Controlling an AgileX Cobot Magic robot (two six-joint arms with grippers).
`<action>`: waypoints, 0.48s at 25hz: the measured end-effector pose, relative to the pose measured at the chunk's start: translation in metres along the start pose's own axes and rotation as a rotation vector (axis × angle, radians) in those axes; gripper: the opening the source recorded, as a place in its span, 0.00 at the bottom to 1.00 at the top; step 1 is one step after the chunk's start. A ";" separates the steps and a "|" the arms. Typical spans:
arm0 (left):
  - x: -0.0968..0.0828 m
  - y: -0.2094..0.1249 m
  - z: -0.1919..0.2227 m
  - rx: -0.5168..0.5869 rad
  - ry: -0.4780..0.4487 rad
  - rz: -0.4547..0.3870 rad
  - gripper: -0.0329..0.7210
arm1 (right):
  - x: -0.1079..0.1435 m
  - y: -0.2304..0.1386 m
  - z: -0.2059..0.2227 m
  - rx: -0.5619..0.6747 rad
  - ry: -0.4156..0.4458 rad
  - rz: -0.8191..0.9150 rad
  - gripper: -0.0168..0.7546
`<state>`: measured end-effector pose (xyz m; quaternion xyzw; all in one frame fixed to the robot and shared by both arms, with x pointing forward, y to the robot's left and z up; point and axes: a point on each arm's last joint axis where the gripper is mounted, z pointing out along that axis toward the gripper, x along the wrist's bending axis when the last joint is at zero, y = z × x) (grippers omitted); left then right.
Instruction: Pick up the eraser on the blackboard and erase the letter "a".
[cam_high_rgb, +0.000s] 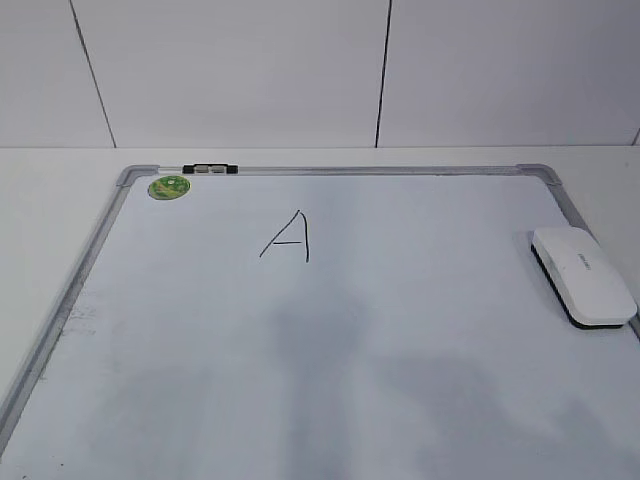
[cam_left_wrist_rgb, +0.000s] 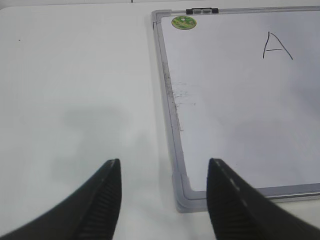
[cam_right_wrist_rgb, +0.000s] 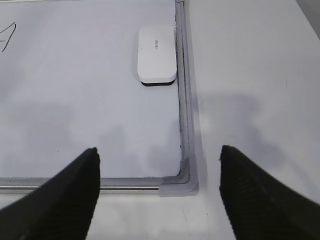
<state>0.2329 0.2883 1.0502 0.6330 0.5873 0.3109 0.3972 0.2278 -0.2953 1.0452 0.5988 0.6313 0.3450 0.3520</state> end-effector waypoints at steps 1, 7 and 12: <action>0.000 0.000 0.000 0.000 0.000 0.000 0.59 | 0.000 0.000 0.000 0.000 0.000 0.000 0.79; 0.000 0.000 0.000 0.000 0.000 0.000 0.59 | 0.000 0.000 0.000 0.000 0.000 0.000 0.79; 0.000 0.000 0.000 0.000 0.000 0.000 0.59 | 0.000 0.000 0.000 0.000 0.000 0.000 0.79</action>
